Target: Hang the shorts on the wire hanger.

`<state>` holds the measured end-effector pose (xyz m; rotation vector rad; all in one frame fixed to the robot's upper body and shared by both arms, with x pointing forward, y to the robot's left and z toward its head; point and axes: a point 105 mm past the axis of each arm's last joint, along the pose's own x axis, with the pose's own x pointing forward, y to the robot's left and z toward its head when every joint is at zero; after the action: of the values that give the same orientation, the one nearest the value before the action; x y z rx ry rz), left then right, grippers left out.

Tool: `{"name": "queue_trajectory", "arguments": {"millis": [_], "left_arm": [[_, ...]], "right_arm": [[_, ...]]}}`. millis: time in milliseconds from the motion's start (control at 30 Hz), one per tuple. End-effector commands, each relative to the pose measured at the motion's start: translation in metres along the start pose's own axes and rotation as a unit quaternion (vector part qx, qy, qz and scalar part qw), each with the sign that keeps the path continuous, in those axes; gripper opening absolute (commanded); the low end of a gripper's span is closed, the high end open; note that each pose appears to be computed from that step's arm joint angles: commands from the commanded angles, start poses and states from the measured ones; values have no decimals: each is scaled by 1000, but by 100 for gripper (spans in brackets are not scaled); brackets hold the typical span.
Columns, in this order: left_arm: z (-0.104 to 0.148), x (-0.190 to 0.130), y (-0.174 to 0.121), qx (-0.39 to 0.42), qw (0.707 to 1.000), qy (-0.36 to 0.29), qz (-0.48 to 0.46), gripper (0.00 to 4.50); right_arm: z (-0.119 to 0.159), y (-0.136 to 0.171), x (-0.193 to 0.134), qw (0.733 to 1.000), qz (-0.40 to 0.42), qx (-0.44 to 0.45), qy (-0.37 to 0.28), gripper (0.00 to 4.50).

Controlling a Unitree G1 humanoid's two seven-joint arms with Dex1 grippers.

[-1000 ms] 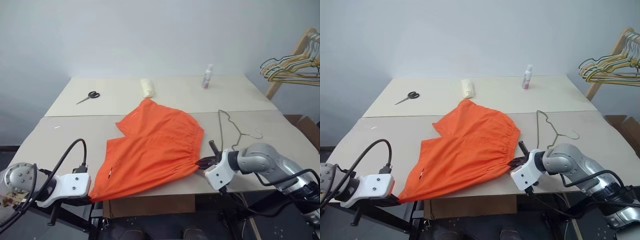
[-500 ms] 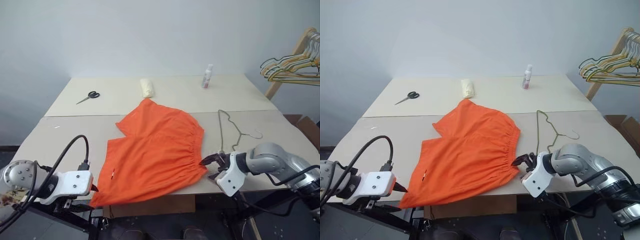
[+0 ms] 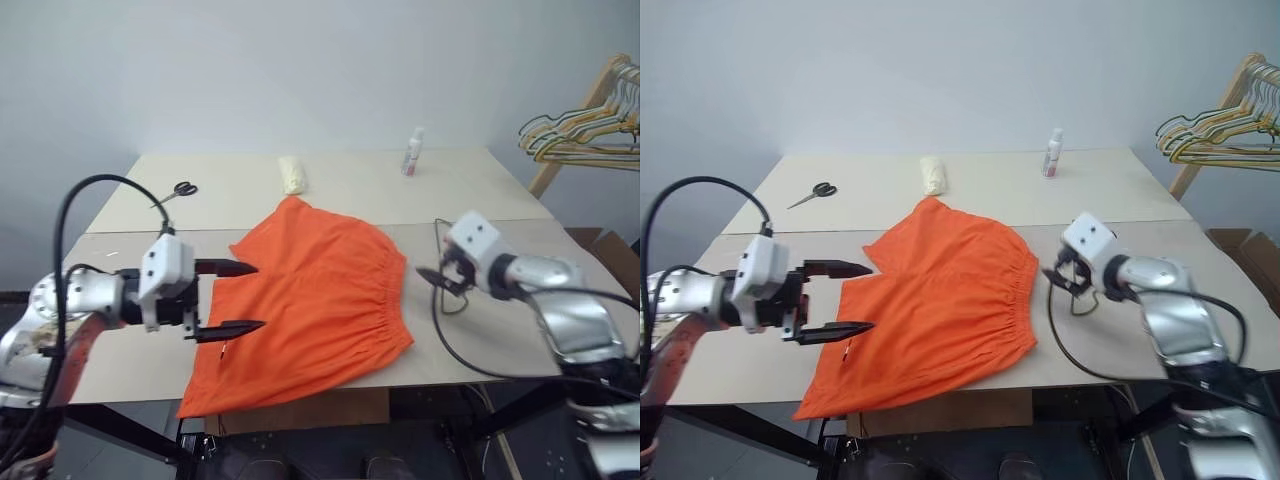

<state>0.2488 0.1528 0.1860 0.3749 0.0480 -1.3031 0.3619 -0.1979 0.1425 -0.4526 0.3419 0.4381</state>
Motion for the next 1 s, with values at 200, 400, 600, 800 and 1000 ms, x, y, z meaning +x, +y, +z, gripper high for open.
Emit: {"name": "queue_trajectory", "arguments": {"millis": [200,400,600,800,1000], "left_arm": [[9,16,-5,12,999,-20,-28,438],[14,18,-2,18,999,-32,-26,438],[12,19,-3,23,999,-28,-27,438],[9,20,-4,29,999,-20,-28,438],[6,20,-4,32,999,-15,-25,438]], "right_arm": [[-24,-3,28,974,-143,164,67,450],[-38,0,38,959,-157,220,82,450],[-55,5,38,953,-148,240,109,450],[-74,2,27,944,-142,261,142,450],[-100,-12,-1,938,-170,248,173,450]]}}
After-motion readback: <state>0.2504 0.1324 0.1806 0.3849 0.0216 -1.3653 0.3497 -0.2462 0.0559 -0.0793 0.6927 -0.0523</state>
